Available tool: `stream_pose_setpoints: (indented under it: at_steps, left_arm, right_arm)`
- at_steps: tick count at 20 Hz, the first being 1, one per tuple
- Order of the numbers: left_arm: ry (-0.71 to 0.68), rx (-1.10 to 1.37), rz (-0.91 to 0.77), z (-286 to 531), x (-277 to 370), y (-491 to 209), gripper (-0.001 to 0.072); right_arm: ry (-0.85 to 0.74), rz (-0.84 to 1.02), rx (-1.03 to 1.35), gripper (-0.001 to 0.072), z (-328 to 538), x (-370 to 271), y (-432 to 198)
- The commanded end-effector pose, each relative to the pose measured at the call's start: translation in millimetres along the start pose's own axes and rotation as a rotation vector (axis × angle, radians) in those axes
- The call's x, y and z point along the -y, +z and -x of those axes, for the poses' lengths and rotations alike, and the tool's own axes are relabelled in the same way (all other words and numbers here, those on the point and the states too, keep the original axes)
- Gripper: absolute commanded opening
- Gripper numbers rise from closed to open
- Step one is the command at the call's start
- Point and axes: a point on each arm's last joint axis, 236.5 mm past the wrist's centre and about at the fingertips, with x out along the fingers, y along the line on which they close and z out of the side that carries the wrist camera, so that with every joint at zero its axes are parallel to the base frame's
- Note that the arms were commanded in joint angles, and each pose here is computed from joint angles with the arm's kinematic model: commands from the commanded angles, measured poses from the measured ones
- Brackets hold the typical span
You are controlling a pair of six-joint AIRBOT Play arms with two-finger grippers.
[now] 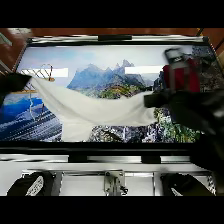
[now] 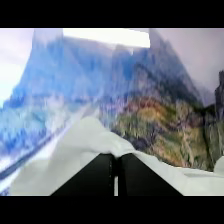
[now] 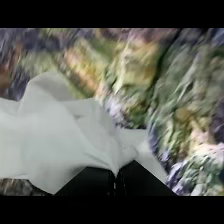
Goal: Fold the shirts.
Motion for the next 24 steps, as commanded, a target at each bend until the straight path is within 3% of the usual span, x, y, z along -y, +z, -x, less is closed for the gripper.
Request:
stream_pose_setpoints:
  at_steps: [1, 6, 10, 16, 24]
  left_arm:
    - [-0.025, 0.241, -0.139, 62, 47, 98, 0.0039]
    - [-0.043, 0.636, -0.285, 175, 114, 205, 0.0039]
    - [-0.049, 0.751, -0.321, 213, 135, 227, 0.0039]
    - [0.129, 0.303, -0.390, 152, 76, 145, 0.0038]
    - [0.121, -0.215, -0.221, 57, 1, -1, 0.0038]
  right_arm:
    - [-0.190, -0.144, 0.346, 0.0056, 110, 79, 67]
    - [-0.072, -0.267, 0.619, 0.0056, 201, 88, 112]
    - [0.022, -0.302, 0.575, 0.0056, 205, 72, 106]
    - [-0.145, -0.261, 0.108, 0.0056, 148, 82, 16]
    - [-0.182, -0.121, -0.187, 0.0057, 22, 37, -21]
